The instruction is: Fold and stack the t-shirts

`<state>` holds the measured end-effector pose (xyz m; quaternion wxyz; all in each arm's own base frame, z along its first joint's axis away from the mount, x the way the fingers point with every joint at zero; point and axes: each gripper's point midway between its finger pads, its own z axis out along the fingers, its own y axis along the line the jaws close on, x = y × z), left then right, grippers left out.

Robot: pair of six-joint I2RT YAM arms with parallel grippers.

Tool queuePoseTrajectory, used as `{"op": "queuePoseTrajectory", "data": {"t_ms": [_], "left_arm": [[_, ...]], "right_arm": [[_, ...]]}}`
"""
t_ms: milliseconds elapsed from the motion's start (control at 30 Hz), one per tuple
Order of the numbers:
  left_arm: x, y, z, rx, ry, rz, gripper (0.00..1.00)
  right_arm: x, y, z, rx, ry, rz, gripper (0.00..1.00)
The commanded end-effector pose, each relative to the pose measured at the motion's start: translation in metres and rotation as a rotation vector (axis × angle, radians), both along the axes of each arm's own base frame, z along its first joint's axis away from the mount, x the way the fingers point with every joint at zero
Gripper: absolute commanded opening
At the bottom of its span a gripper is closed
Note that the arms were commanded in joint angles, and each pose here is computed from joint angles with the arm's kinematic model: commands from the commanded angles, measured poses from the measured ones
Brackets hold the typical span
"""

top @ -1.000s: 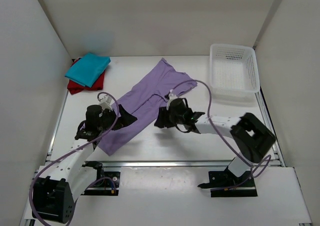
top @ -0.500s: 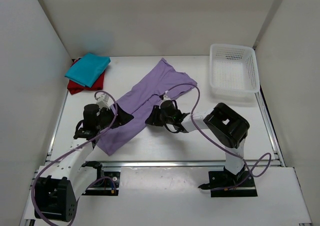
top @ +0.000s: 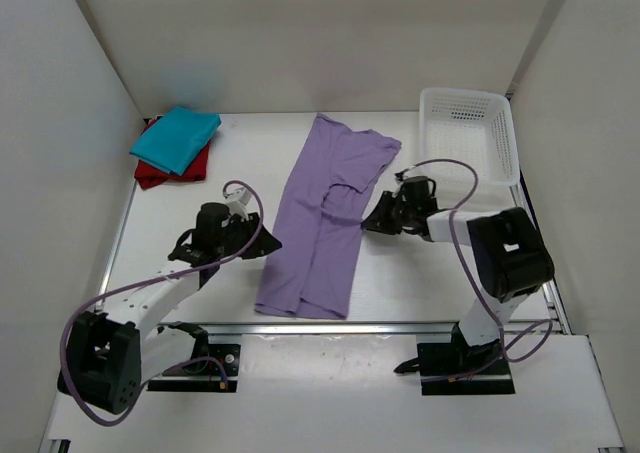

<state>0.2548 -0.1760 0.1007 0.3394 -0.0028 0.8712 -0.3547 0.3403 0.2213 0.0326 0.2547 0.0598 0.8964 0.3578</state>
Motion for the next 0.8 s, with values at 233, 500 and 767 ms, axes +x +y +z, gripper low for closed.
{"op": "queuePoseTrajectory", "data": {"t_ms": [233, 500, 767], "left_arm": [[-0.046, 0.009, -0.051, 0.304, 0.060, -0.048, 0.53], [-0.080, 0.021, -0.067, 0.310, 0.091, 0.013, 0.98], [-0.098, 0.013, -0.078, 0.318, 0.147, -0.069, 0.68]], "right_arm": [[-0.091, -0.042, 0.033, -0.087, -0.083, 0.078, 0.43], [-0.209, -0.001, 0.010, -0.007, 0.038, 0.187, 0.44], [-0.219, 0.010, 0.005, 0.039, 0.086, 0.220, 0.43]]}}
